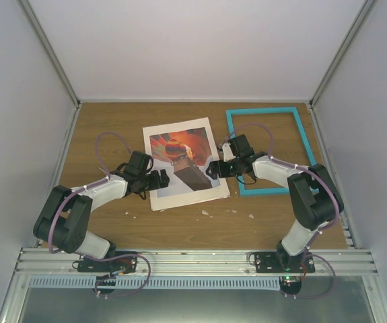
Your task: Take the photo out of the frame
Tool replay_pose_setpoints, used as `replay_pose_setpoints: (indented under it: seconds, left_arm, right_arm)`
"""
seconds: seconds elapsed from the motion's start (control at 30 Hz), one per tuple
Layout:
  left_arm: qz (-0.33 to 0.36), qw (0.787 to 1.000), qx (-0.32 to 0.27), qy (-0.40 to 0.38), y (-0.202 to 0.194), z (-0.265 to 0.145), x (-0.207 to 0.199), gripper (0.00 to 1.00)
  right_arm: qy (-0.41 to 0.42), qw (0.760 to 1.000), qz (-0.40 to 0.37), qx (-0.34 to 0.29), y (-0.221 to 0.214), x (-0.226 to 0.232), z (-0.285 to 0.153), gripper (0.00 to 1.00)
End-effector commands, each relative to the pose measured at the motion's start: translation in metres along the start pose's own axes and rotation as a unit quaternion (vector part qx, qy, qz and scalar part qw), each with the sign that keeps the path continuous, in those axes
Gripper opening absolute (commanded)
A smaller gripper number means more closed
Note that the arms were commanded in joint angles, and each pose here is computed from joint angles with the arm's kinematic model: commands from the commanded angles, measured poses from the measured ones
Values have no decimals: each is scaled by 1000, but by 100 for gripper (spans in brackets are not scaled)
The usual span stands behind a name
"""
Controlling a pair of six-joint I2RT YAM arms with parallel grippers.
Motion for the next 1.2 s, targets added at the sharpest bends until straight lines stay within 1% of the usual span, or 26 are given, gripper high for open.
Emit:
replay_pose_setpoints:
  seconds: [0.0,0.33,0.77,0.9,1.17]
  left_arm:
    - [2,1000,-9,-13,4,2,-7,99]
    - [-9,999,-18,-25,7,-1,-9,99]
    - [-34,999,-35,-26,21,-3,4,99]
    - [-37,998,-44,-28,31,-4,5,99]
    - [-39,997,-69,-5,58,-6,13,99]
  right_arm:
    - [34,999,-11,-13,9,17,-7,83]
    - [75,997,-5,-5,8,21,3,82]
    - [124,992,4,5,13,22,14,82]
    - [128,992,1,4,21,24,17,82]
    - [122,993,-2,-1,35,23,28,82]
Point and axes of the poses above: each gripper's point midway between its finger pads, its own z axis out along the fingers, its own x axis along the line the jaws close on, y = z × x, the point moved 6 cm from there along -z, back along the fingers, and after that the axes turned 7 degrees about z, right-handed, at the moved point
